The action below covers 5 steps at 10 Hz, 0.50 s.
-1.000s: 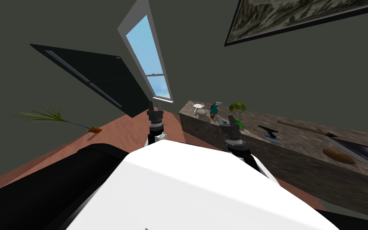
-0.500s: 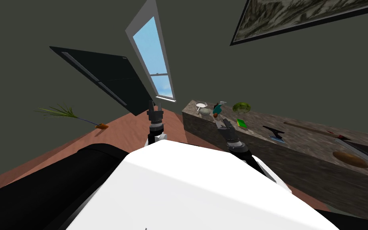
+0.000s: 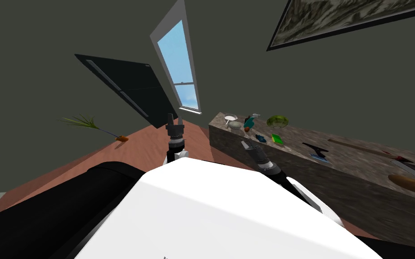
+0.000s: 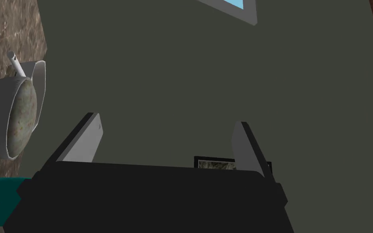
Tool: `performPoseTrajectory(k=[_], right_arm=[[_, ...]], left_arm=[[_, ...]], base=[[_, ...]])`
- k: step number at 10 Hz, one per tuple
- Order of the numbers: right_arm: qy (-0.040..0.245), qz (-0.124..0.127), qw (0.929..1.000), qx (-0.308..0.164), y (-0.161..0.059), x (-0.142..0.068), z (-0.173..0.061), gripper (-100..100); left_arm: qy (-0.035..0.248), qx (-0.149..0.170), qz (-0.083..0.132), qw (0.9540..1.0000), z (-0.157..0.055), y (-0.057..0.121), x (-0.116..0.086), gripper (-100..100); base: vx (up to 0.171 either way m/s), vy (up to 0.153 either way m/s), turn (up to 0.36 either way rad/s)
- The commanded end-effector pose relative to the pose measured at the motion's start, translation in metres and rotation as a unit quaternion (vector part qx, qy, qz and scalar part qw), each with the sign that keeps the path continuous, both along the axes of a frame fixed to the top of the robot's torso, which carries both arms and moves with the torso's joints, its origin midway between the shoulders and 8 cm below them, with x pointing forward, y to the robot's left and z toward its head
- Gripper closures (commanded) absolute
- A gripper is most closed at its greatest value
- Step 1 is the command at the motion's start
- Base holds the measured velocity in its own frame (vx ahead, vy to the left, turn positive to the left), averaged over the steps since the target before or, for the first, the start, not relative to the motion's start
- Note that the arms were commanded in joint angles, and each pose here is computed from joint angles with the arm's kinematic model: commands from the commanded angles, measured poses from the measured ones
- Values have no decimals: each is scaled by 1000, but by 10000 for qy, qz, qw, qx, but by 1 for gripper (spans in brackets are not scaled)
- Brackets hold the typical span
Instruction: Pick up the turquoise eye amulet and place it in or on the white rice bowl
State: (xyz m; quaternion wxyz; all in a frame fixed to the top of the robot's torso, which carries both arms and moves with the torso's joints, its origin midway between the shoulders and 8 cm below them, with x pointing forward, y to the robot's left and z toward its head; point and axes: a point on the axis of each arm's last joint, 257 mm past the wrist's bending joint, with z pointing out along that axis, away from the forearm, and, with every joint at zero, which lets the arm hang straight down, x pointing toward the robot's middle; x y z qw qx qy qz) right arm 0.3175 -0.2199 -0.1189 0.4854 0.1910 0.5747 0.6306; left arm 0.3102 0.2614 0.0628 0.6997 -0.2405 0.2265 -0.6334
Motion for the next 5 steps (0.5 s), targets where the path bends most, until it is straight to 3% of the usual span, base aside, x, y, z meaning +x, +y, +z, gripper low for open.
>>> performPoseTrajectory(k=[1,3,4,5], right_arm=[[341,85,9993,-136,-6,-6,-24,-100],[382,195,9986,-303,-7,-8,-26,-100],[720,248,9962,-420,-14,-15,-50,-100],[749,322,9952,-537,-15,-16,-51,-100]], left_arm=[[0,0,0,10000,0,0,0,0],[0,0,0,10000,0,0,0,0],[0,0,0,10000,0,0,0,0],[0,0,0,10000,0,0,0,0]], base=[[-63,55,151],[-39,55,22],[-48,47,126],[-56,53,71]])
